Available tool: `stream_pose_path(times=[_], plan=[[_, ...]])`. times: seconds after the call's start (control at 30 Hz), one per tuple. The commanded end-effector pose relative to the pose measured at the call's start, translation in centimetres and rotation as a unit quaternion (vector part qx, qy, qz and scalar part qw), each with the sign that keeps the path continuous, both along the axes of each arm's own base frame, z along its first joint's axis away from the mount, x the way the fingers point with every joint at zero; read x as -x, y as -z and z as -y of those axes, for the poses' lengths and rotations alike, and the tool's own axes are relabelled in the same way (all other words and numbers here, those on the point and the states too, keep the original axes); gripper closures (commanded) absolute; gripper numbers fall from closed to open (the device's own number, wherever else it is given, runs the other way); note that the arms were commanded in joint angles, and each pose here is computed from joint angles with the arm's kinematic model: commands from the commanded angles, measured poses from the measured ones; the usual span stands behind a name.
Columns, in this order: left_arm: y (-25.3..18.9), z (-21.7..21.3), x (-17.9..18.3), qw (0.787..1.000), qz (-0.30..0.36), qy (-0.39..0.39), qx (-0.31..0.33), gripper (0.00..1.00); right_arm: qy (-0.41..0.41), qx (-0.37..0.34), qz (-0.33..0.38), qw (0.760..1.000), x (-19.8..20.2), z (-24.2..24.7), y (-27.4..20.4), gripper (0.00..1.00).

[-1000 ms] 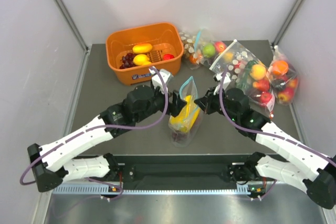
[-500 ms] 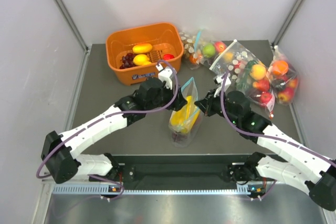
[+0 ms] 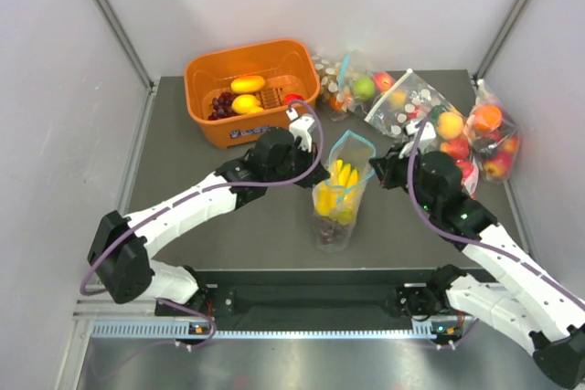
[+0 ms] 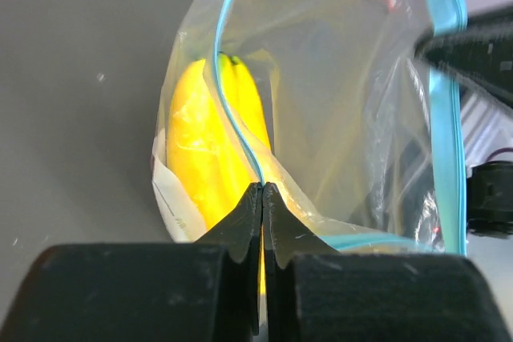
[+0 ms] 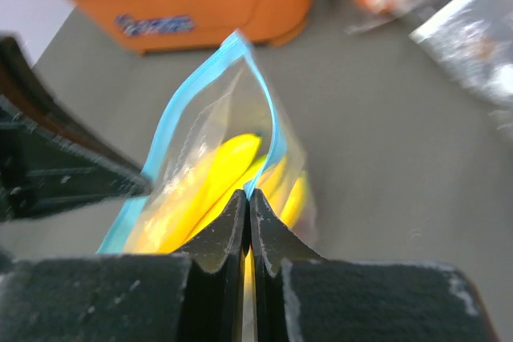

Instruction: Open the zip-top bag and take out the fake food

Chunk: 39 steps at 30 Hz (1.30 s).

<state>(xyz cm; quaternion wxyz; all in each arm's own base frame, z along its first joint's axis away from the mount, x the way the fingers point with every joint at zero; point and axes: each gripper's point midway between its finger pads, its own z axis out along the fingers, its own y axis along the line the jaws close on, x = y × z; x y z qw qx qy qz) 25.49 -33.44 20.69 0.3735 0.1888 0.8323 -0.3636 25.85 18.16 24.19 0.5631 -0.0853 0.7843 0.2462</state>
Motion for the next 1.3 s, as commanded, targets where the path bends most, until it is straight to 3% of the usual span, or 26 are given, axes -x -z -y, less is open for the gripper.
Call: stream_pose_path(times=[0.0, 0.13, 0.23, 0.5, 0.57, 0.73, 0.97, 1.03, 1.07, 1.1, 1.27], plan=[[-5.6, 3.1, -1.0, 0.995, 0.041, 0.034, 0.086, 1.00, 0.062, -0.003, 0.073, 0.995, -2.0, 4.1, -6.1, 1.00], [-8.1, 5.1, -1.6, 0.988, 0.062, 0.062, 0.130, 1.00, 0.080, -0.005, 0.092, 0.992, -2.6, 6.4, -9.1, 1.00], [-7.4, 5.8, -1.8, 0.986, 0.070, 0.078, 0.133, 1.00, 0.082, 0.002, 0.096, 0.992, -2.8, 6.8, -9.7, 1.00], [2.1, 1.5, -2.8, 0.999, 0.009, 0.011, 0.043, 1.00, 0.007, -0.022, 0.017, 1.000, -3.3, 3.1, -1.2, 1.00], [5.2, 0.3, -2.4, 1.000, -0.008, 0.003, 0.008, 1.00, -0.010, -0.029, -0.014, 0.999, -2.9, 2.0, 2.0, 1.00], [11.0, -4.4, -2.3, 0.991, -0.045, -0.079, -0.101, 1.00, -0.050, -0.040, -0.027, 0.998, -2.2, -1.5, 4.4, 1.00], [8.8, -5.8, -1.9, 0.989, 0.009, -0.102, -0.105, 1.00, -0.072, -0.031, -0.020, 0.997, -1.6, -4.0, 3.0, 1.00], [6.8, -5.4, -1.6, 0.990, 0.042, -0.089, -0.101, 0.91, -0.079, -0.033, -0.010, 0.996, -1.2, -4.6, 1.9, 1.00], [6.2, -4.9, -1.0, 0.991, 0.053, -0.078, -0.099, 0.75, -0.079, -0.033, -0.009, 0.996, -1.1, -4.8, 1.6, 1.00], [4.7, -4.8, -0.7, 0.991, 0.072, -0.075, -0.085, 0.69, -0.085, -0.032, -0.007, 0.996, -0.9, -5.1, 1.3, 1.00], [-0.9, -3.1, 2.5, 0.987, 0.159, -0.017, -0.028, 0.47, -0.093, -0.031, 0.002, 0.995, -0.4, -5.8, -0.1, 1.00]])
